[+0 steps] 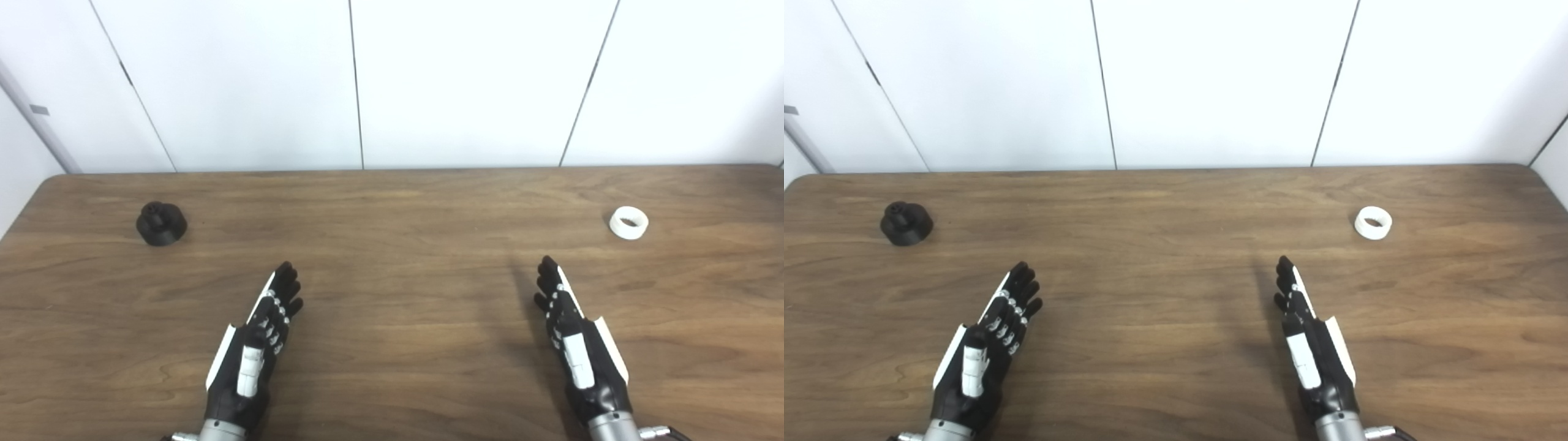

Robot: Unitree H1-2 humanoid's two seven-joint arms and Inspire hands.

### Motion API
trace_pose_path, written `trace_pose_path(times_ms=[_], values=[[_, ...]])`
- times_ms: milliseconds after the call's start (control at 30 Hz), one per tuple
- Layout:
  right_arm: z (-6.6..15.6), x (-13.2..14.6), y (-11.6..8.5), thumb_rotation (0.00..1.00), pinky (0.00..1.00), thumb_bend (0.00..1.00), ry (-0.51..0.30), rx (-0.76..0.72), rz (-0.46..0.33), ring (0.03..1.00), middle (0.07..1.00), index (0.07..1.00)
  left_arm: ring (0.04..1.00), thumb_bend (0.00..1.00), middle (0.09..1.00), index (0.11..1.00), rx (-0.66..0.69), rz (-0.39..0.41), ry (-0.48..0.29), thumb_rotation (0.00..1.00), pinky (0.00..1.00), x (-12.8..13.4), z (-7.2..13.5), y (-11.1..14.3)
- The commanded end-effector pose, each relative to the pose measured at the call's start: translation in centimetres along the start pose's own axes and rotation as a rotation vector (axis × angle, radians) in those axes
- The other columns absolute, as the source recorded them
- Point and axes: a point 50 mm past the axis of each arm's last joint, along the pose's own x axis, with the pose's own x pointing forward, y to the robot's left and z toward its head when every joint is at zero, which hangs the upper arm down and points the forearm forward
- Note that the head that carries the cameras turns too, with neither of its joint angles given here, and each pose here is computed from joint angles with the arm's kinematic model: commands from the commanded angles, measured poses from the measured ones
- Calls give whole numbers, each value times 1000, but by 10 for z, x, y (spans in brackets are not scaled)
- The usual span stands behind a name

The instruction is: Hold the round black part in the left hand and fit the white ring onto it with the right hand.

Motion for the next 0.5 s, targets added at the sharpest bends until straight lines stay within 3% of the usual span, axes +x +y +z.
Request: trace_pose_path(times_ms=[0,467], values=[[-6,-32,-9,1000,978,839,17,-18,0,1000,1000,1000,1000,986,1000,1000,-14,22,49,913,973,-16,-16,2],[-8,-33,-7,1000,976,826,13,-25,-3,1000,1000,1000,1000,971,1000,1000,17,21,37,892,957,-17,-13,4]])
